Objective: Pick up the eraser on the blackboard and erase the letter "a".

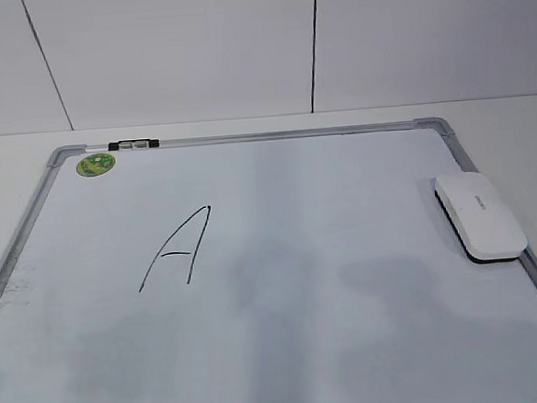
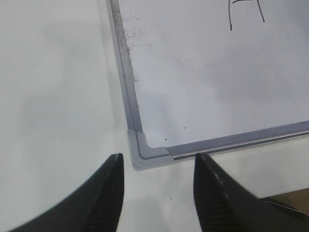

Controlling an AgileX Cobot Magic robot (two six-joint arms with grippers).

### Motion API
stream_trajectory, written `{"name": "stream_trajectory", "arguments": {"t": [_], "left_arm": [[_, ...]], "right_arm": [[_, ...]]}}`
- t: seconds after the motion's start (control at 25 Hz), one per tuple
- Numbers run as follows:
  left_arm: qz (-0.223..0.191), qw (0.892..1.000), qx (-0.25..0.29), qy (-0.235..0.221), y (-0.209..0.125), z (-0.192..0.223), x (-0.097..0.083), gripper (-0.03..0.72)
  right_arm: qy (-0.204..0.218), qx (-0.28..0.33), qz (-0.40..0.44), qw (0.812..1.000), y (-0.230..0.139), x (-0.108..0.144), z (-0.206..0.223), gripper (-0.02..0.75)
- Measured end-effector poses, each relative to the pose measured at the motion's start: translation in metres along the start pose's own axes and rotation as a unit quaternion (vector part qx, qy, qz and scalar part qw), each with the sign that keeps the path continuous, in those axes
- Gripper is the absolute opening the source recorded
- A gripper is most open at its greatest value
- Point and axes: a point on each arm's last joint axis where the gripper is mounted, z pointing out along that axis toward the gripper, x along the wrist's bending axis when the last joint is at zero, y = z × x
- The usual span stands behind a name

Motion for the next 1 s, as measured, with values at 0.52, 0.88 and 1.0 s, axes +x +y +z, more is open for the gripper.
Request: {"name": "stream_trajectory", "arguments": {"t": [0.52,0.88,1.0], "left_arm": [[-0.017,1.000,-0.018,0.019,-0.002,-0.004,0.001,0.325],[-0.016,0.995,-0.088,0.038,-0.016,-0.022,-0.003,0.318],[-0.011,0.992,-0.115,0.041,-0.022,-0.028,-0.006,0.318]], "right_arm": [[-0.022,-0.019,0.027,0.999,-0.004,-0.003,-0.005,0.576],[-0.051,-0.102,0.061,0.992,-0.022,-0.004,-0.025,0.575],[-0.055,-0.133,0.062,0.988,-0.029,-0.004,-0.031,0.575]]}}
